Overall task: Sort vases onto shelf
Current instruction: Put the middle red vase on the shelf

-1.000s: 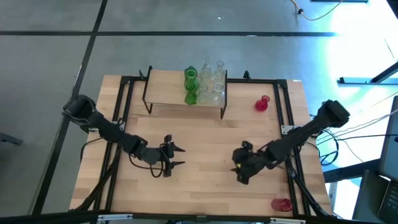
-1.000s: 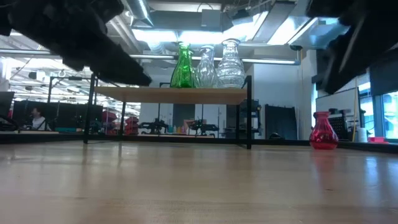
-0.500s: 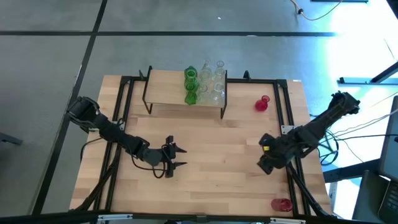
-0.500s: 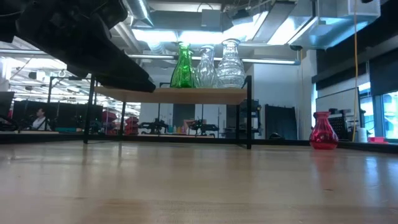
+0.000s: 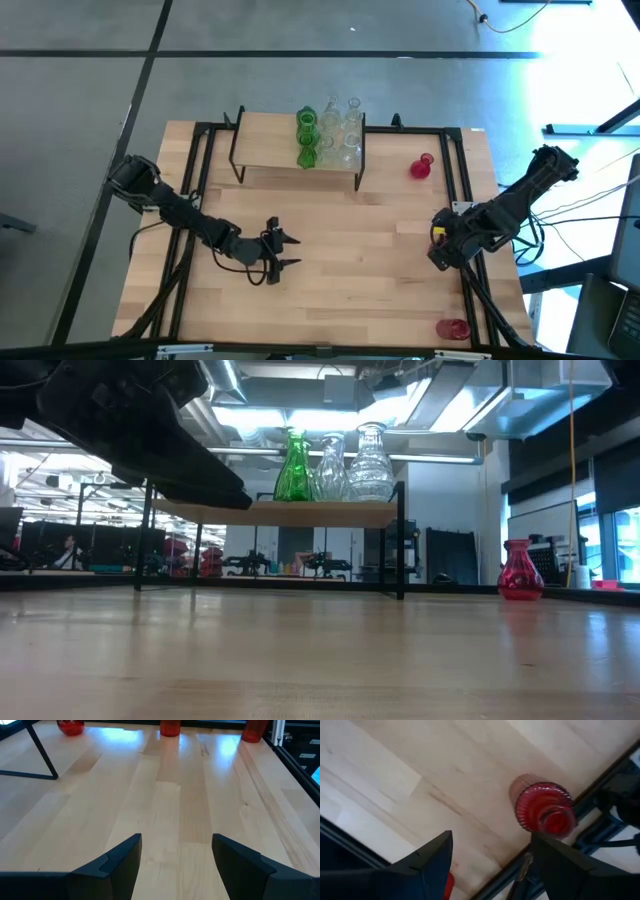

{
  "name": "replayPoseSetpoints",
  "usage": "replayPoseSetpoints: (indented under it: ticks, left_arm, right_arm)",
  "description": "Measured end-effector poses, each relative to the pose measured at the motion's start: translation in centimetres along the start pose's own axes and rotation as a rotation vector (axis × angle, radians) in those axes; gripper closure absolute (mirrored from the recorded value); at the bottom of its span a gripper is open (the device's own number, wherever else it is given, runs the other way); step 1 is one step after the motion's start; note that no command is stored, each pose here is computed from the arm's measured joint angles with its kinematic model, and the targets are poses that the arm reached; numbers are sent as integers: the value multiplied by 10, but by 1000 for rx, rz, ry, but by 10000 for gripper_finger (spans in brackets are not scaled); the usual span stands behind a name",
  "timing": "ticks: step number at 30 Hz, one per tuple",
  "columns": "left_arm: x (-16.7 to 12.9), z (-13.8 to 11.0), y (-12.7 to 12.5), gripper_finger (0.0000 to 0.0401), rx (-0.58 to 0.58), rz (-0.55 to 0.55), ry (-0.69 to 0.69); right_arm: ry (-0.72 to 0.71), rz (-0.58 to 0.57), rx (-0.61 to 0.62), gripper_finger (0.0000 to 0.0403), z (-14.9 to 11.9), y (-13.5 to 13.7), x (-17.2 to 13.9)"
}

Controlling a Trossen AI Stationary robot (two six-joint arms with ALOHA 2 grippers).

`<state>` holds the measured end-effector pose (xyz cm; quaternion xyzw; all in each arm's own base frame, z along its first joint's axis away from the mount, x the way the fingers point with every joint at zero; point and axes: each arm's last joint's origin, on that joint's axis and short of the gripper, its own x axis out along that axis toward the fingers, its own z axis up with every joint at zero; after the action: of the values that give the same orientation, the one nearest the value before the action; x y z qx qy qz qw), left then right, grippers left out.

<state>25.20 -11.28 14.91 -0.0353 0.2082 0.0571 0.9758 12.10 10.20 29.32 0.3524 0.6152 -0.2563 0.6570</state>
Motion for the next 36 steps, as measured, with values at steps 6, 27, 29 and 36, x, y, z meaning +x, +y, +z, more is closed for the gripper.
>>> replayPoseSetpoints:
  ticks: [6,27,29,36]
  left_arm:
    - [0,0,0,165,0,0,0]
    - [0,0,0,165,0,1,0]
    - [0,0,0,165,1,4,-1]
    - [0,0,0,165,0,10,-3]
  right_arm:
    - [-12,-58,0,150,0,-1,3]
    - [15,-128,-16,150,0,-6,25]
    - [15,-125,-30,150,0,-6,25]
    - [-10,-134,-47,150,0,-6,26]
